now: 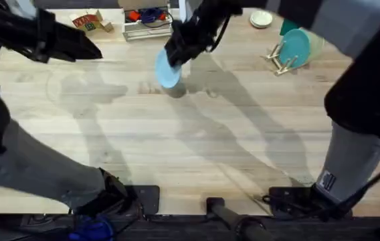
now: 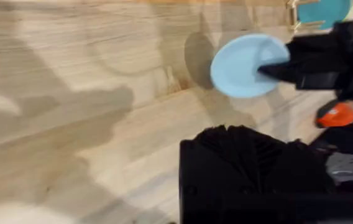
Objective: Pick up the plates from the table one by one and place each into a slot on the dish rack.
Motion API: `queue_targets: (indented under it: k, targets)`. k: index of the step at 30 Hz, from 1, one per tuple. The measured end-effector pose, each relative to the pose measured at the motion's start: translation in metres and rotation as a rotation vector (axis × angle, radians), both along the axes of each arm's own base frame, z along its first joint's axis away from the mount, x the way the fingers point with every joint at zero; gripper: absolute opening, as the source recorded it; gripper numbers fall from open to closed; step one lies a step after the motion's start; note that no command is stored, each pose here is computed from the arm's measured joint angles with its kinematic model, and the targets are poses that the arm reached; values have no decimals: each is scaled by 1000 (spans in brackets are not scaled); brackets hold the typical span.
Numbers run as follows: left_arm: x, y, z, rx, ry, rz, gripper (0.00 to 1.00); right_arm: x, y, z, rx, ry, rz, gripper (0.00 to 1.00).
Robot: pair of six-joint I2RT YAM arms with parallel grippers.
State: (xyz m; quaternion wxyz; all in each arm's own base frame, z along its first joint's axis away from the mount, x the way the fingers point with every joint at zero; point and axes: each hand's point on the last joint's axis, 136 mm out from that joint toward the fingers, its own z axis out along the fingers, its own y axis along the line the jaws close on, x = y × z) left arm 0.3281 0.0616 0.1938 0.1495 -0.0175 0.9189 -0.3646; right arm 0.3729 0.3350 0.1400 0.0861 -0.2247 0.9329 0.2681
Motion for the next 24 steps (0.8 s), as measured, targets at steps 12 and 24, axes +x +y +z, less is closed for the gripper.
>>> queue_targets:
  k: [12, 24]
  targets:
    - [-50, -38, 74, 338, -106, -9, 40, -9, -62, 62, -266, -219, 105, 31]
    - [-92, -40, 103, 561, -123, 110, 40, -28, -130, 144, -345, -425, 119, 31]
